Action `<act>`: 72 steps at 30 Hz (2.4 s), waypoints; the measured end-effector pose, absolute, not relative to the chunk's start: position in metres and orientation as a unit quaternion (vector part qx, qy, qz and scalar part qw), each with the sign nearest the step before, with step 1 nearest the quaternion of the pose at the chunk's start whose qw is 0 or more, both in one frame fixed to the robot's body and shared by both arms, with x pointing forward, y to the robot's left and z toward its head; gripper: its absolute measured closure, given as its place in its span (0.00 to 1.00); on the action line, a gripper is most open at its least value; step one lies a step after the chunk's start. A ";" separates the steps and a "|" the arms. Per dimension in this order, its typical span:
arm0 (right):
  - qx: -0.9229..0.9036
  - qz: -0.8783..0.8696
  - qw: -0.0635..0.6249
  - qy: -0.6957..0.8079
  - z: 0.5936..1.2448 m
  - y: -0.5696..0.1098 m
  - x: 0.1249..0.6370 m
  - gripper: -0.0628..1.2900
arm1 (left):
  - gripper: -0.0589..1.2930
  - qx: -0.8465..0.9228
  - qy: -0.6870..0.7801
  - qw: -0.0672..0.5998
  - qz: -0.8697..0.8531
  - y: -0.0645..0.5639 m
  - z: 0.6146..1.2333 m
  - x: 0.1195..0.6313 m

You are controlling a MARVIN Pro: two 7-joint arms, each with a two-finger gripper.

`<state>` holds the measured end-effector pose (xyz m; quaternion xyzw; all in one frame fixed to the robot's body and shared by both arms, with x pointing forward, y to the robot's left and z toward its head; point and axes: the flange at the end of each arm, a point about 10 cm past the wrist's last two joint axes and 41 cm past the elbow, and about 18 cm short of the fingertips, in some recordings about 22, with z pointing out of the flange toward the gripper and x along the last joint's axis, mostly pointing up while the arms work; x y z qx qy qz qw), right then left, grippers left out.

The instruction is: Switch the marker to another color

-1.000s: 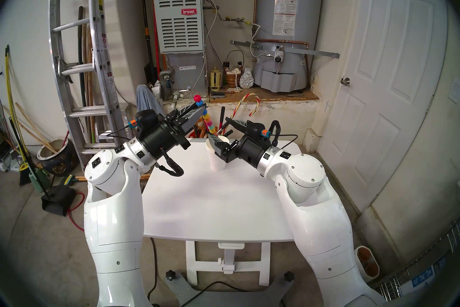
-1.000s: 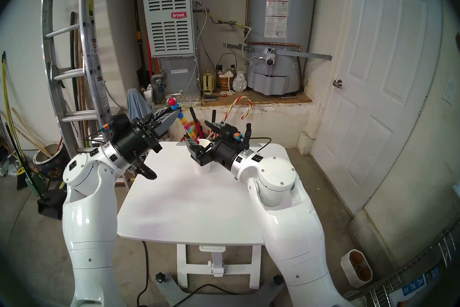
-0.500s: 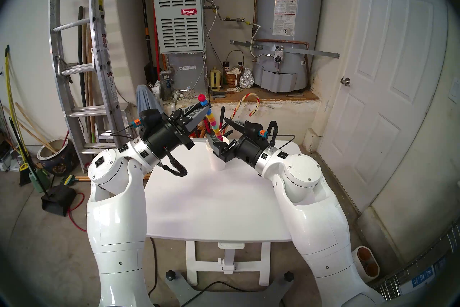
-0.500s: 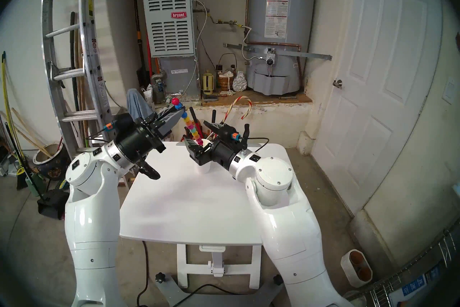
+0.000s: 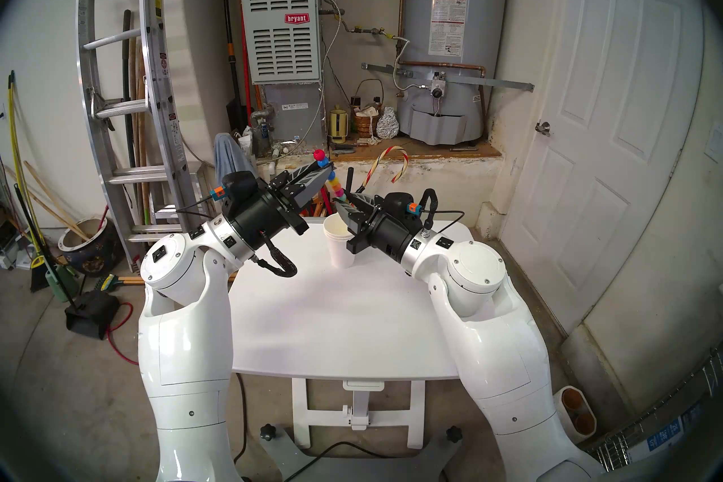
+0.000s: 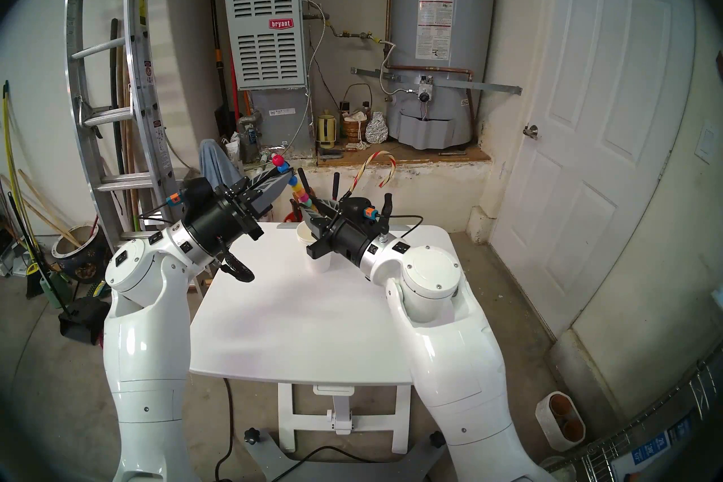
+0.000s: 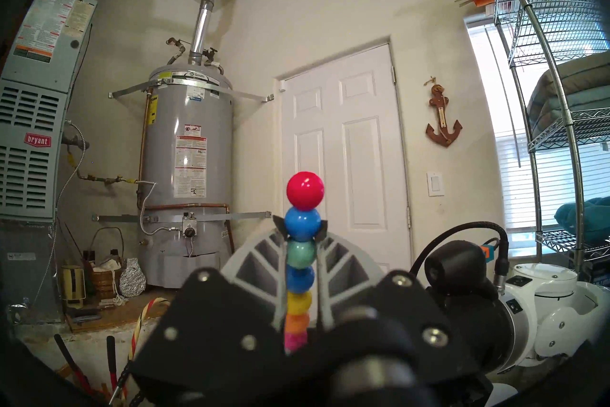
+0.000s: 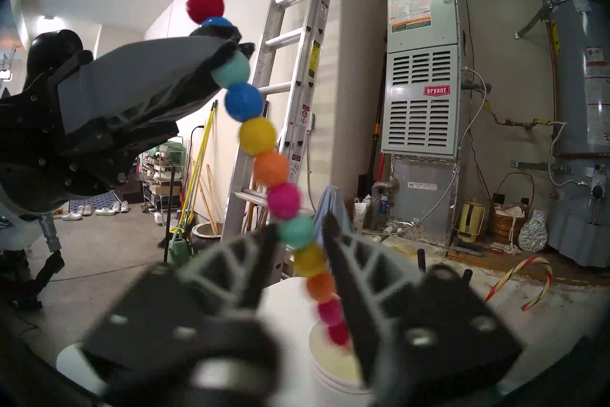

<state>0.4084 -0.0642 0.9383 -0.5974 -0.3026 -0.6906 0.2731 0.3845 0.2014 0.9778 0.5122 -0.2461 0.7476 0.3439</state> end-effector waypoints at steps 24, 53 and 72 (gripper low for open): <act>-0.602 -0.687 0.250 -0.322 0.926 -0.062 0.408 0.87 | 0.85 0.515 -0.220 0.357 0.748 0.208 0.995 0.387; -0.570 -0.776 0.246 -0.114 0.979 -0.174 0.410 0.92 | 0.85 0.556 -0.311 0.225 0.737 0.247 0.968 0.392; -0.529 -0.760 0.362 -0.107 1.014 -0.101 0.425 0.92 | 0.85 0.586 -0.398 0.193 0.678 0.237 0.929 0.401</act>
